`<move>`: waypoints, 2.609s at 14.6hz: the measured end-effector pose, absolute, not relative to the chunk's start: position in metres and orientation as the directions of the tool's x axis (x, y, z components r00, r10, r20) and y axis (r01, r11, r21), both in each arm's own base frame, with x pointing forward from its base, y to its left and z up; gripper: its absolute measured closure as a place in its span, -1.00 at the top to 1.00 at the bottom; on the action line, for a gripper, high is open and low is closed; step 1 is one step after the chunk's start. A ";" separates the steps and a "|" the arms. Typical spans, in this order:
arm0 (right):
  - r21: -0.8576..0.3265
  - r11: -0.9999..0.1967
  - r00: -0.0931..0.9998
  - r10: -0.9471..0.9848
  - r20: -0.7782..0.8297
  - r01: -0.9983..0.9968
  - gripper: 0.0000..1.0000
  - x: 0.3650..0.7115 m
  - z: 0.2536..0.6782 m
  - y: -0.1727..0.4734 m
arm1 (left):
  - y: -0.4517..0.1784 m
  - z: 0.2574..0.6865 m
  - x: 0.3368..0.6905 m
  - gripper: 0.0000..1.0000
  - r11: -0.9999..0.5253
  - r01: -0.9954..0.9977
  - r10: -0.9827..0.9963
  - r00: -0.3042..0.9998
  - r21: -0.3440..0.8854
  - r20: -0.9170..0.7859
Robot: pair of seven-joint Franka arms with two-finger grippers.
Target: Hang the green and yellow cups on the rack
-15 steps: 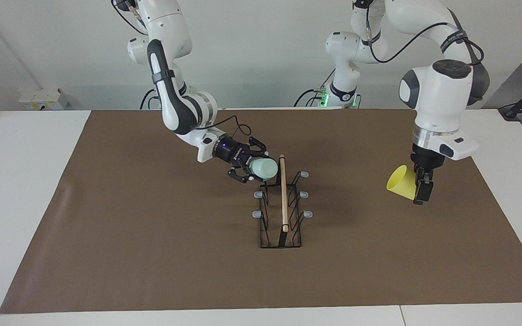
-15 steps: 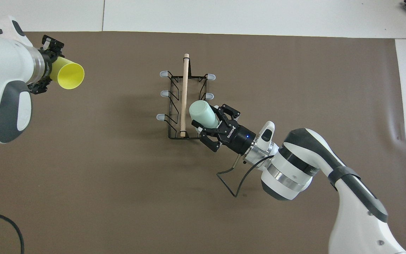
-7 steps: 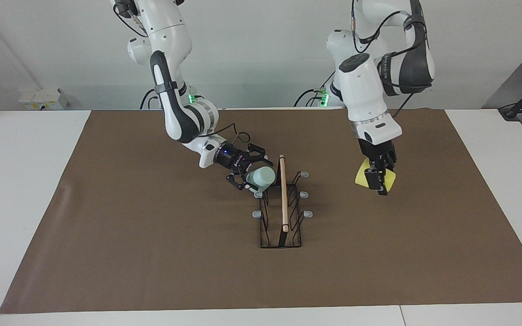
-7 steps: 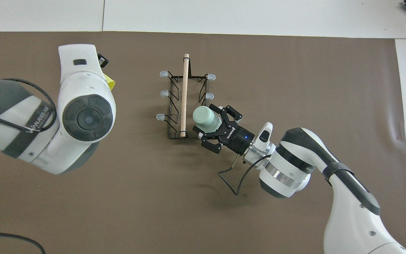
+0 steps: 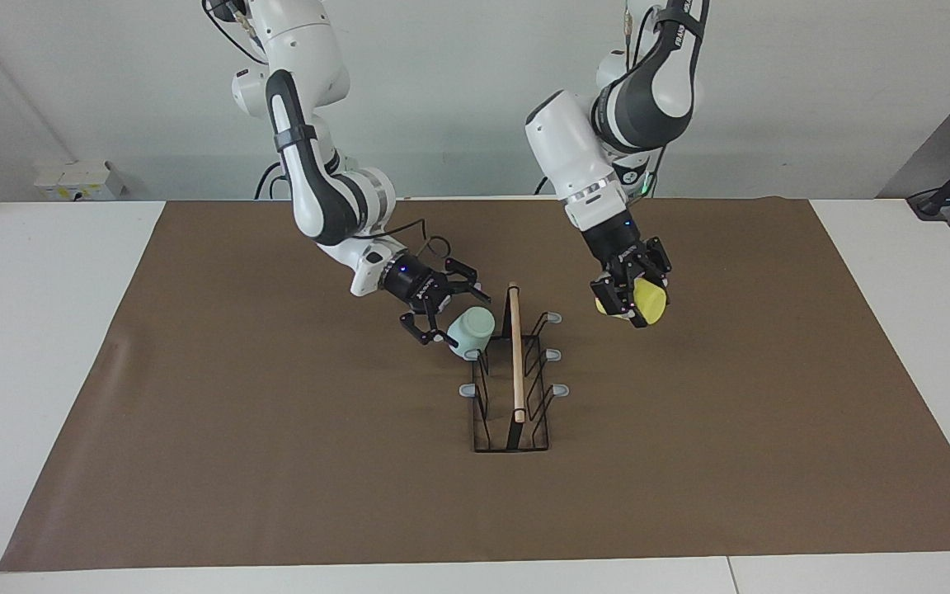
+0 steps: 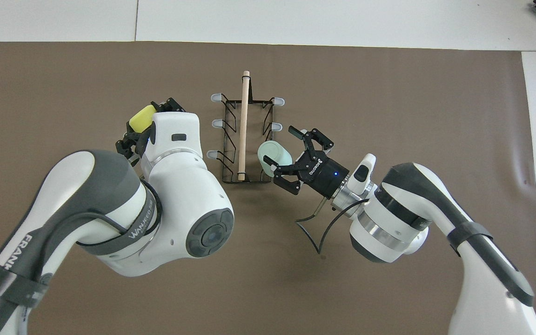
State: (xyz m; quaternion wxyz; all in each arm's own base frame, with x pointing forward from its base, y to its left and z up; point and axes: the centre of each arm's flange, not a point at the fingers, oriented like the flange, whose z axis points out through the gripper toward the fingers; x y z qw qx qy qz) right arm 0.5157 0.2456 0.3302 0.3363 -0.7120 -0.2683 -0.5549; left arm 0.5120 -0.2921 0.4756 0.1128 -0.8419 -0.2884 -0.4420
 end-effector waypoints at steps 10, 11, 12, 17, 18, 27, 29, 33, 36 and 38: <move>0.122 -0.589 0.121 0.356 0.926 0.799 1.00 0.559 0.393 0.125 | -0.337 0.431 0.480 0.28 -0.821 0.567 0.294 0.317 0.068 0.901; 0.159 -0.565 0.106 0.407 0.907 0.809 1.00 0.566 0.399 0.111 | -0.338 0.423 0.480 0.28 -0.818 0.572 0.284 0.314 0.059 0.906; 0.191 -0.537 0.093 0.457 0.885 0.821 1.00 0.571 0.406 0.102 | -0.341 0.416 0.480 0.28 -0.818 0.573 0.278 0.313 0.052 0.908; 0.281 -0.400 0.079 0.683 0.726 0.873 1.00 0.584 0.423 0.075 | -0.369 0.385 0.473 0.28 -0.804 0.593 0.264 0.270 0.056 0.926; 0.283 -0.389 0.093 0.714 0.694 0.876 1.00 0.586 0.425 0.070 | -0.375 0.380 0.473 0.28 -0.803 0.593 0.264 0.262 0.061 0.928; 0.249 -0.420 0.319 0.877 0.361 0.873 1.00 0.593 0.436 0.052 | -0.384 0.375 0.471 0.57 -0.807 0.587 0.266 0.257 0.068 0.929; 0.236 -0.452 0.389 0.881 0.269 0.861 1.00 0.594 0.445 0.056 | -0.385 0.375 0.470 0.98 -0.801 0.593 0.280 0.259 0.076 0.925; 0.196 -0.647 0.639 0.761 0.111 0.737 1.00 0.590 0.495 0.034 | -0.389 0.392 0.470 1.00 -0.790 0.608 0.317 0.286 0.085 0.904; 0.186 -0.805 0.807 0.585 0.086 0.564 1.00 0.578 0.526 0.023 | -0.377 0.432 0.473 1.00 -0.822 0.567 0.252 0.453 -0.057 0.855; 0.172 -0.876 0.881 0.468 0.073 0.451 1.00 0.570 0.537 0.022 | -0.350 0.461 0.484 1.00 -0.846 0.508 0.194 0.581 -0.165 0.791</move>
